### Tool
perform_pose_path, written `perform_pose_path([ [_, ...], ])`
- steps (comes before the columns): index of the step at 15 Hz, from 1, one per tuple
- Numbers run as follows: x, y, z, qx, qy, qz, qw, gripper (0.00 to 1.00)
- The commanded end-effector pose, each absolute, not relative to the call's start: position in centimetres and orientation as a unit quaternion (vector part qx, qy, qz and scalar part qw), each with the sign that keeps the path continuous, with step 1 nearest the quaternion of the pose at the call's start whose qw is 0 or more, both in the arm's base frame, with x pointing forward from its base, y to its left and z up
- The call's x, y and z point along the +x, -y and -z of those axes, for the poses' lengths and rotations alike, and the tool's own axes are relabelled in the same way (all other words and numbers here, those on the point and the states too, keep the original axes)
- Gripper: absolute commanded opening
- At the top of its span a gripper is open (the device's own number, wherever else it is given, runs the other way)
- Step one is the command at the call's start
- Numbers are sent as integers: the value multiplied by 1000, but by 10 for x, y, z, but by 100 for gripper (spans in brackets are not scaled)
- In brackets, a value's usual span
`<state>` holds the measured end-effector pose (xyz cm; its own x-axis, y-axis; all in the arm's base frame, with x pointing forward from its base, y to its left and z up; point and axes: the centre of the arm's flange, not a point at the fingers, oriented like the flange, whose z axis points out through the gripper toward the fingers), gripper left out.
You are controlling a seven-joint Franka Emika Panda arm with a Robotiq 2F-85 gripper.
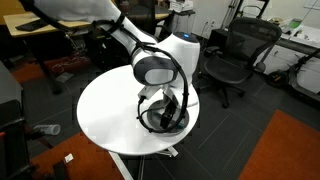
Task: Take the pen out of the bowl and put it on the table
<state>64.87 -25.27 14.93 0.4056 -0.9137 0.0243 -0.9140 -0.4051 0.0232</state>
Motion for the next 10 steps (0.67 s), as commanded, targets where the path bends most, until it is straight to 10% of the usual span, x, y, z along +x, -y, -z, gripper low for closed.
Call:
perform_pose_path([
  [1, 661, 251, -143, 831, 555, -6, 20, 66],
  [10, 670, 258, -141, 830, 557, -10, 23, 0],
])
